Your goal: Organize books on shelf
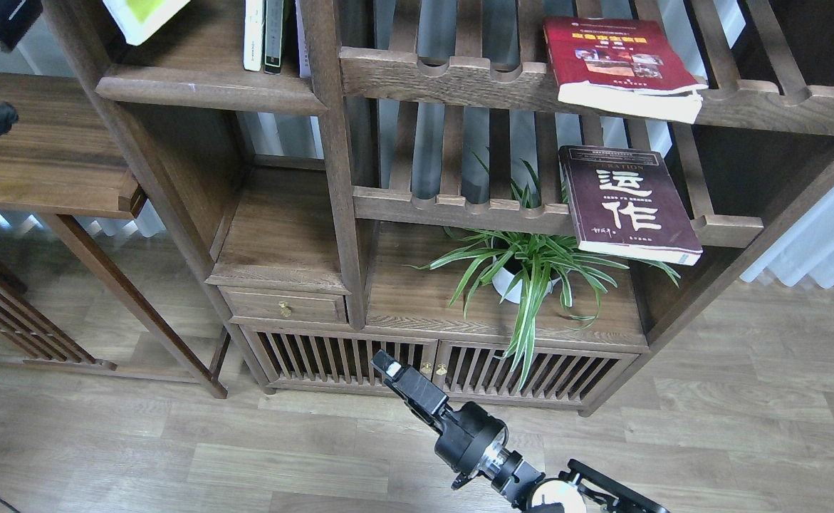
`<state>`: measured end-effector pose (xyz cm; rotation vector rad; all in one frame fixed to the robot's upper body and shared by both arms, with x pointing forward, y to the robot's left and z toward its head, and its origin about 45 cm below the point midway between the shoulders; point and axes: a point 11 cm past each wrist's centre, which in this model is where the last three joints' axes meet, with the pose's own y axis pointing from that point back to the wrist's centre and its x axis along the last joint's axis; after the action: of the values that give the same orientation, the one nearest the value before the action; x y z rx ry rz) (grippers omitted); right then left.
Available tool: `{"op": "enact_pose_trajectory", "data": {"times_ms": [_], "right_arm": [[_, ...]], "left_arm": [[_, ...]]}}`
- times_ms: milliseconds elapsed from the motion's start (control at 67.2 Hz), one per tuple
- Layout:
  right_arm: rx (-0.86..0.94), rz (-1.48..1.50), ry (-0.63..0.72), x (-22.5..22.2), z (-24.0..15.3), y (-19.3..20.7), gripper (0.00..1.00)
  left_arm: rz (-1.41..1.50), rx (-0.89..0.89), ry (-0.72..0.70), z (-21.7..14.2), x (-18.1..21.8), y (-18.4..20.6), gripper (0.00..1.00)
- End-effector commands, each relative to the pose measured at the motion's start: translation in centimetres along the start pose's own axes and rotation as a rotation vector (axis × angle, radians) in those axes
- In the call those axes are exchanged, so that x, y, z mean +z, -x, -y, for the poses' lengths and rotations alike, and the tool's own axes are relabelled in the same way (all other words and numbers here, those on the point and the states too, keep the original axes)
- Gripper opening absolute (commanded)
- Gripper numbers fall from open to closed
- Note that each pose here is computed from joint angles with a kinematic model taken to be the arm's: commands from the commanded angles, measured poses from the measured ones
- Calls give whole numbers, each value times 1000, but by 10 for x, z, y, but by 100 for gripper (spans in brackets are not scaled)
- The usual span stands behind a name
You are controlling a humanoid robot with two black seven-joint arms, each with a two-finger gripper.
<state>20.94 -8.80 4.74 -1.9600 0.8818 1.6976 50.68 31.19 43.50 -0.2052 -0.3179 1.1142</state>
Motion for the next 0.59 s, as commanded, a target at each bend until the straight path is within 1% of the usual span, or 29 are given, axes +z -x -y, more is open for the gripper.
{"op": "enact_pose_trajectory", "data": {"times_ms": [0, 253, 416, 506, 580], "right_arm": [[-1, -9, 6, 1, 0, 0, 99], [-2, -9, 6, 2, -1, 0, 99], [-1, -5, 9, 5, -3, 0, 99], [-1, -5, 10, 6, -3, 0, 99], [-1, -8, 12, 6, -3, 0, 99]], "left_arm": [[0, -9, -17, 1, -8, 4, 3], [-2, -3, -62, -1, -24, 3, 3], [1, 10, -51, -6, -36, -1, 3], [1, 8, -19, -1, -30, 0, 3], [-4, 21, -21, -2, -33, -3, 3]]}}
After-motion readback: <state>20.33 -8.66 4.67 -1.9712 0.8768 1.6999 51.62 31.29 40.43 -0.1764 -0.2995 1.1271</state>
